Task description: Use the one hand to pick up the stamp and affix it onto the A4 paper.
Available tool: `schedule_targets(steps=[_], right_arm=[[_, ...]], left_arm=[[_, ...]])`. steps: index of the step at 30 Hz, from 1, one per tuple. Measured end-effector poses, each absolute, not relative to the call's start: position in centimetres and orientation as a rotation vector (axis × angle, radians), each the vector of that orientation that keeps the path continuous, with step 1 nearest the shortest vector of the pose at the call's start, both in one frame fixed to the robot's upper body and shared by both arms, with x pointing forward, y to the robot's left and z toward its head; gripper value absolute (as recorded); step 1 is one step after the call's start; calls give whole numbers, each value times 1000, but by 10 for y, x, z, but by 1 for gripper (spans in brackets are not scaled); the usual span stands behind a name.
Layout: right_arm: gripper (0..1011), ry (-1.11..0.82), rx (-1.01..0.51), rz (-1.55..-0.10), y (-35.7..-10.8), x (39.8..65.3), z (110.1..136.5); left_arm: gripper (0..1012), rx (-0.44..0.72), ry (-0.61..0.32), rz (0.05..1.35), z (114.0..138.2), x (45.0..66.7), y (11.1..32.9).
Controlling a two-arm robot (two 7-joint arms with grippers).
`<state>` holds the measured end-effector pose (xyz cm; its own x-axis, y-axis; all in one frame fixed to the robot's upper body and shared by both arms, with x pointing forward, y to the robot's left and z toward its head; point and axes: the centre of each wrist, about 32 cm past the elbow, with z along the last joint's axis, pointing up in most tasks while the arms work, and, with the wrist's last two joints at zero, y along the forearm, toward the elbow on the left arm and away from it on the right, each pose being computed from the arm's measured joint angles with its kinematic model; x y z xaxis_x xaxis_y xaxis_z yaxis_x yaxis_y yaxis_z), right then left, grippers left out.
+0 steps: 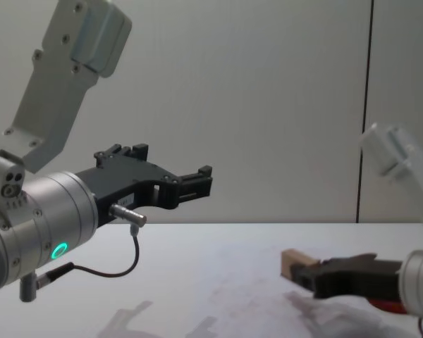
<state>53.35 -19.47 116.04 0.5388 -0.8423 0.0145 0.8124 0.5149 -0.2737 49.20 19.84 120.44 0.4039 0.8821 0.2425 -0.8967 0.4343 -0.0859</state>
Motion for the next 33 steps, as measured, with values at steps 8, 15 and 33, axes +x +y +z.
schedule_targets(steps=[8, 15, 33], right_arm=[[219, 109, -222, -1056, -212, 534, 1169], [219, 89, -213, -1112, -230, 534, 1174], [219, 86, -254, -1174, -262, 528, 1171]], left_arm=[[993, 61, -268, 1124, 1204, 492, 198], [993, 61, -268, 1124, 1204, 492, 198], [993, 61, -268, 1124, 1204, 492, 198]])
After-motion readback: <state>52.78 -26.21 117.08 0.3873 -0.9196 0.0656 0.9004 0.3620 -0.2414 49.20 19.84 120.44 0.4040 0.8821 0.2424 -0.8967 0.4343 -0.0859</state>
